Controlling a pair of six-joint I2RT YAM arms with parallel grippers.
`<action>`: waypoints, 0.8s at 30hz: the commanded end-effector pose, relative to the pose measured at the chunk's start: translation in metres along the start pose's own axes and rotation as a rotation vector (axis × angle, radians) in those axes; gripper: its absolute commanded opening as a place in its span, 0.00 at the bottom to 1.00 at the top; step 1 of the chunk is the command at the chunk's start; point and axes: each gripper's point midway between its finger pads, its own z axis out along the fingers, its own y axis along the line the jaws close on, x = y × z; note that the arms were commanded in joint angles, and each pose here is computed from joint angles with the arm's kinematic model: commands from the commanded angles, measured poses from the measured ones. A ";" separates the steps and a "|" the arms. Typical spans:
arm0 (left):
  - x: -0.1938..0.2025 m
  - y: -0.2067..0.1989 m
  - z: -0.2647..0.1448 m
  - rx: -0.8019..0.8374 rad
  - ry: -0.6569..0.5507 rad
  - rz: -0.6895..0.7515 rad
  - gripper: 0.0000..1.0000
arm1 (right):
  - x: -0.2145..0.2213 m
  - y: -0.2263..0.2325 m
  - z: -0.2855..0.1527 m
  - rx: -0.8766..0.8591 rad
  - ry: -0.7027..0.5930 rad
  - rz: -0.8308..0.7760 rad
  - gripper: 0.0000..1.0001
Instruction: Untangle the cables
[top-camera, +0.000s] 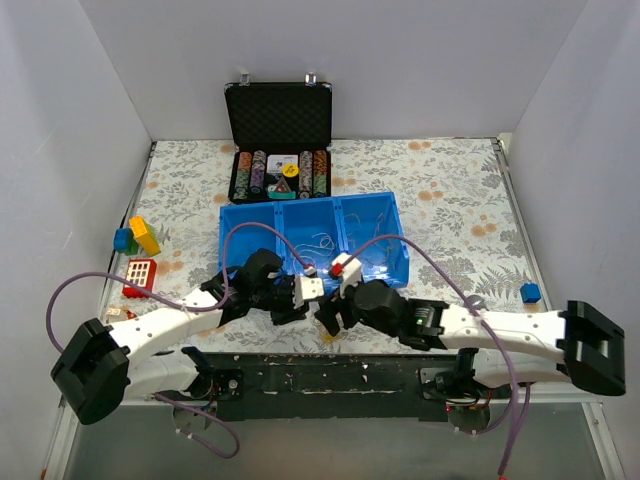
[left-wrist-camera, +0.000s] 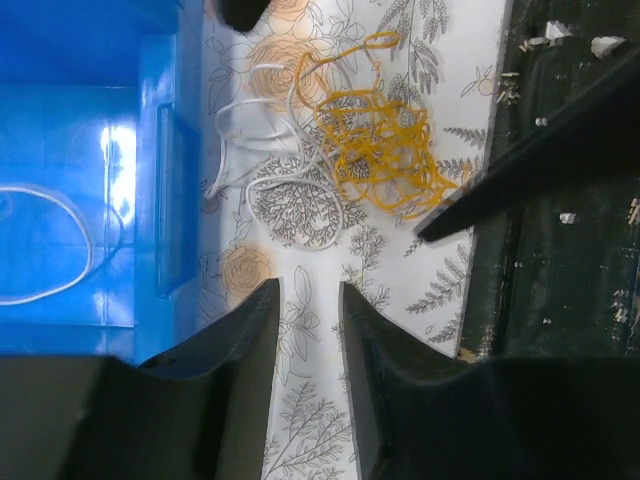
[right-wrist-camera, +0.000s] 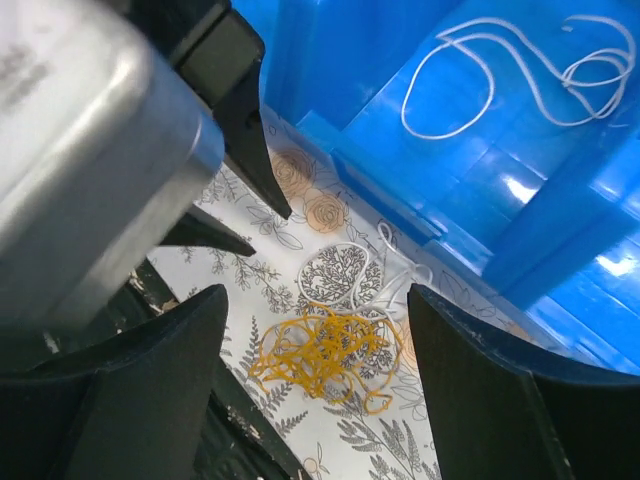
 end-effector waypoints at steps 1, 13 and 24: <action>-0.012 0.003 -0.008 -0.046 -0.047 0.001 0.29 | 0.020 0.000 0.021 0.055 0.150 -0.029 0.80; -0.017 0.000 -0.011 -0.052 -0.089 -0.006 0.27 | 0.074 -0.023 0.002 0.108 0.204 0.036 0.65; -0.026 0.007 0.012 -0.008 -0.105 -0.052 0.32 | 0.098 -0.040 -0.008 0.144 0.250 0.008 0.50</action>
